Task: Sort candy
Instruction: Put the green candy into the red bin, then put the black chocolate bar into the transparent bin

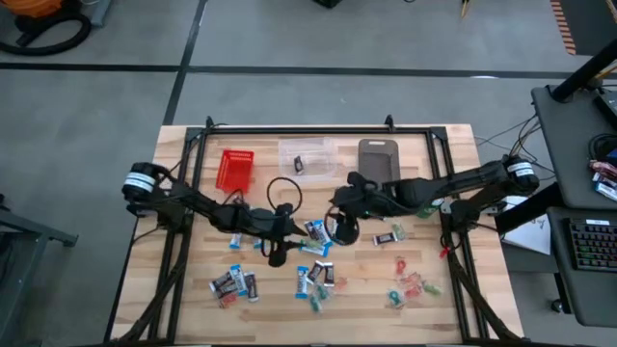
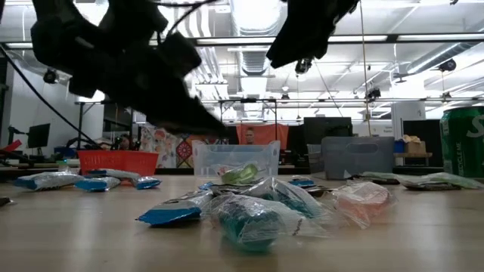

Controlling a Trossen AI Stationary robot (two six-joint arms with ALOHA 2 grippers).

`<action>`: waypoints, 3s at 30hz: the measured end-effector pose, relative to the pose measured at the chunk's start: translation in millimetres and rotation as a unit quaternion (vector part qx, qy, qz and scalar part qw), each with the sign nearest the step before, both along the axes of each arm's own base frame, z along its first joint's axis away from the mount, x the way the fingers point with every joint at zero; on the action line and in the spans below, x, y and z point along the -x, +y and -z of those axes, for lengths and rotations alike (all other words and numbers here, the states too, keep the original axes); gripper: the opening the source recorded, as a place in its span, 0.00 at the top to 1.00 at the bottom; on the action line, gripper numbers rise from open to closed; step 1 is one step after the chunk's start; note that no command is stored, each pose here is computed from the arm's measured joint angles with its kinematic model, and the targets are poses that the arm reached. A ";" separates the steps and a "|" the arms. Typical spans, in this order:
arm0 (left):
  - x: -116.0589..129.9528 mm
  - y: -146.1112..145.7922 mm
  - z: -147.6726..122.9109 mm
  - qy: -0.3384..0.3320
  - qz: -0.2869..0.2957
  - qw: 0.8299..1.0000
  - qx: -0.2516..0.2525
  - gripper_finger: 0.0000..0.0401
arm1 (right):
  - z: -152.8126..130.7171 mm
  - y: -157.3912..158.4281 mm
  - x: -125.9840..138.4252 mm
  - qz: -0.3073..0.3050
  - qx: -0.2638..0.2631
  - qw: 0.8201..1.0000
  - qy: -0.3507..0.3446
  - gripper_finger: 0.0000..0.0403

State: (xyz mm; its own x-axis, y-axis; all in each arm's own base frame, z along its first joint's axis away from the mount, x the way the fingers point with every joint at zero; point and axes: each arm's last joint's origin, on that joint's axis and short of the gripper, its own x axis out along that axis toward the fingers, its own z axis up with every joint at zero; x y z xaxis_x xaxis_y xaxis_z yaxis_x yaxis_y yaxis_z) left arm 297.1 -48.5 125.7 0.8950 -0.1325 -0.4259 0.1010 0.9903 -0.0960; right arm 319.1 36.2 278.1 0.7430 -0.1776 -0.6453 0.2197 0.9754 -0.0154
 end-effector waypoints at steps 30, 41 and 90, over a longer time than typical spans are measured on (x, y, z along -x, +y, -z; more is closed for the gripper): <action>-14.1 -1.2 20.0 0.029 -0.029 0.999 0.001 0.98 | 24.6 14.8 9.9 0.022 -0.003 0.999 0.030 0.58; 20.3 12.3 -47.2 0.062 -0.079 0.995 -0.022 1.00 | 42.6 14.0 13.7 0.034 -0.016 0.999 0.028 0.58; 127.3 86.2 -80.8 0.211 -0.520 0.826 -0.040 0.72 | 38.5 20.3 8.2 0.045 -0.131 0.990 -0.020 0.58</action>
State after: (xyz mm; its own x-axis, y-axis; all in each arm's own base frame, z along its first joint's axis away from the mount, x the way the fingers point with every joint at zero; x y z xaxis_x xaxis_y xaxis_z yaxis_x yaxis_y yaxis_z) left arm 169.8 37.7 206.5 0.2754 0.6594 -0.6996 -0.8353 0.5244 0.1654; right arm 310.9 56.6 239.6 0.7578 -0.0746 -0.6482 0.3009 0.9214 0.2458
